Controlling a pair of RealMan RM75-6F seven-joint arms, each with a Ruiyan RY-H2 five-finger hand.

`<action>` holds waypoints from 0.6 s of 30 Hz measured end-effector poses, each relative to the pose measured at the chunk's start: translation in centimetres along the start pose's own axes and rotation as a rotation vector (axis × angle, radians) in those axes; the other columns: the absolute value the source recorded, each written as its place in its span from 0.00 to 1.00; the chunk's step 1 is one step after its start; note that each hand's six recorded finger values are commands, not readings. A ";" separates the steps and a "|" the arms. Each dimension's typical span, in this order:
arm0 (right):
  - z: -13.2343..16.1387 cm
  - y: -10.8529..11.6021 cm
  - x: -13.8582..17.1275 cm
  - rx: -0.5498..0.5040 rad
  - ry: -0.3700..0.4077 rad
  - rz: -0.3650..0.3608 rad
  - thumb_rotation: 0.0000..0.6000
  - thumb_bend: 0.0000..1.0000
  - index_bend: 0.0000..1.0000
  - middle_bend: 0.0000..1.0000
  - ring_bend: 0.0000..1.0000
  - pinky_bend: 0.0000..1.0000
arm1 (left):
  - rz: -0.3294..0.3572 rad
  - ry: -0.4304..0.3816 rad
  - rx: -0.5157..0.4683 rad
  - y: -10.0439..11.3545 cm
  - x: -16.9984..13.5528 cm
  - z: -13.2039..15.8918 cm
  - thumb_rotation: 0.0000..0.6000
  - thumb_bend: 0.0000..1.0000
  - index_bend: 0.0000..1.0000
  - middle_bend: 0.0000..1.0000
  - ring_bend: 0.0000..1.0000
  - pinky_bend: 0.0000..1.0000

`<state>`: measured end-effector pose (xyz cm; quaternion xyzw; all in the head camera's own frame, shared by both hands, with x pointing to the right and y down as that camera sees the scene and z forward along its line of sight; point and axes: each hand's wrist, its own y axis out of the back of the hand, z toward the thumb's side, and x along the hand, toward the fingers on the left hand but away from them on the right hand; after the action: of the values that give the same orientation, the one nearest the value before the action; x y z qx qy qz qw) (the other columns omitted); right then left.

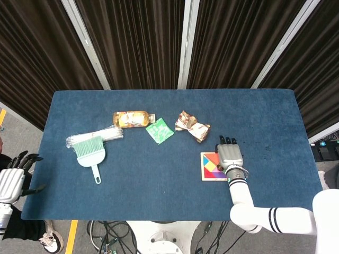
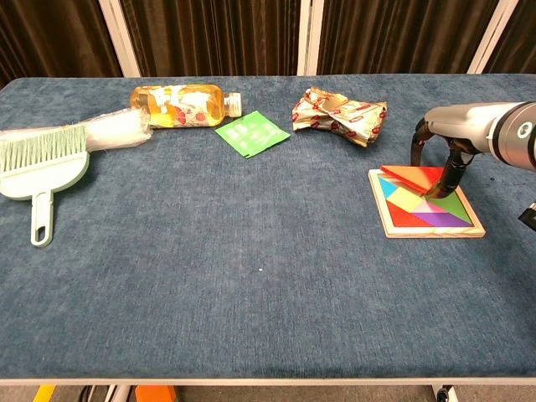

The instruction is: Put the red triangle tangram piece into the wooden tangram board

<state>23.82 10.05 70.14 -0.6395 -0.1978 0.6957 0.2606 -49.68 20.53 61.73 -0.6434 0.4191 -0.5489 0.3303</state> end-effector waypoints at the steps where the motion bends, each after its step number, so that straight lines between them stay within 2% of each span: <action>1: 0.1 0.0 0.0 -0.002 0.001 0.003 1.00 0.21 0.58 0.00 0.00 0.00 | 0.000 0.001 0.000 0.0 0.0 0.0 1.00 0.03 0.24 0.17 0.07 0.17; 11: 0.4 0.0 -0.1 0.010 0.005 0.003 1.00 0.20 0.47 0.00 0.00 0.00 | 0.007 0.010 -0.001 0.2 -0.2 -0.4 1.00 0.03 0.24 0.17 0.07 0.17; 18: 0.6 0.1 -0.2 0.015 0.010 0.010 1.00 0.20 0.46 0.00 0.00 0.00 | 0.009 0.011 0.000 0.3 -0.2 -0.4 1.00 0.03 0.24 0.17 0.07 0.17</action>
<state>23.25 9.94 70.28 -0.6420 -0.1883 0.6951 0.2629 -50.16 20.60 61.46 -0.6385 0.4239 -0.5509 0.3303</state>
